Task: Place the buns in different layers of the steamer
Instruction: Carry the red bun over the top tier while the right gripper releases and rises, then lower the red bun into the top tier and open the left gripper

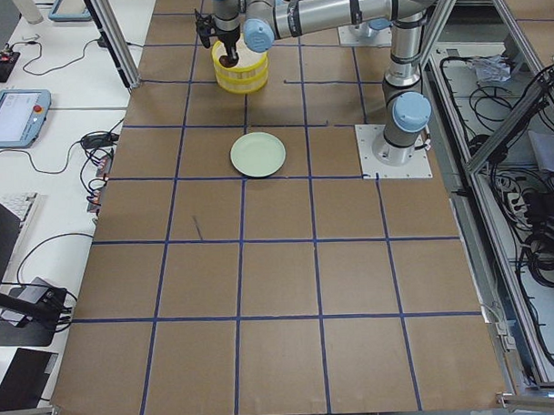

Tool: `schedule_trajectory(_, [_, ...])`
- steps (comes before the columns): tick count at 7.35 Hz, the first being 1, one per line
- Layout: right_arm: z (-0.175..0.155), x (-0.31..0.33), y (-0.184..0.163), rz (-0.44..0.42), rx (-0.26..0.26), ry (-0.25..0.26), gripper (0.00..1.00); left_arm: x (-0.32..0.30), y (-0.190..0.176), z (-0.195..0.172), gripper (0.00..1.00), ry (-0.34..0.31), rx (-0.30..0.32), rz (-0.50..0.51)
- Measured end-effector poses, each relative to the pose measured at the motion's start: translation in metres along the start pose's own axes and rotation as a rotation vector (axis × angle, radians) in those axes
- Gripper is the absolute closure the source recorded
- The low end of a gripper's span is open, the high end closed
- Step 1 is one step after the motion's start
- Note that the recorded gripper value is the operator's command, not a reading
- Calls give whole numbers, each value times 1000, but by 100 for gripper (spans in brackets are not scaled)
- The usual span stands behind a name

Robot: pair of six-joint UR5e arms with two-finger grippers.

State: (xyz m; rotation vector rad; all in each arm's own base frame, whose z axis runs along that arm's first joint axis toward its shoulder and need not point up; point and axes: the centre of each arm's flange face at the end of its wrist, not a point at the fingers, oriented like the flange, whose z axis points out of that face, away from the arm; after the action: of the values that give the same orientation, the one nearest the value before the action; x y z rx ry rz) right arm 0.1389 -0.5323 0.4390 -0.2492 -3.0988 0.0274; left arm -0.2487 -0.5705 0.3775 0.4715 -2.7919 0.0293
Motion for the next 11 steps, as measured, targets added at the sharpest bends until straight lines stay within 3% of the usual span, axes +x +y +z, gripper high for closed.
schedule_trajectory(1, [-21, 11, 16, -14, -11, 6, 1, 28, 16, 23, 97, 26, -3, -10])
schedule_trajectory(2, [-31, 20, 26, -26, -30, 12, 1, 51, 25, 51, 88, 52, 4, -16])
schedule_trajectory(3, [-37, 29, 28, -23, -38, 9, 1, 64, 29, 78, 66, 66, 7, -19])
schedule_trajectory(4, [-40, 35, 28, -15, -38, 4, 1, 69, 30, 95, 33, 70, 5, -20])
schedule_trajectory(5, [-44, 38, 28, -11, -33, 0, 1, 71, 31, 103, 23, 69, 1, -20])
schedule_trajectory(11, [-59, 36, 28, -16, -9, -5, 1, 73, 44, 81, 21, 75, 22, -12])
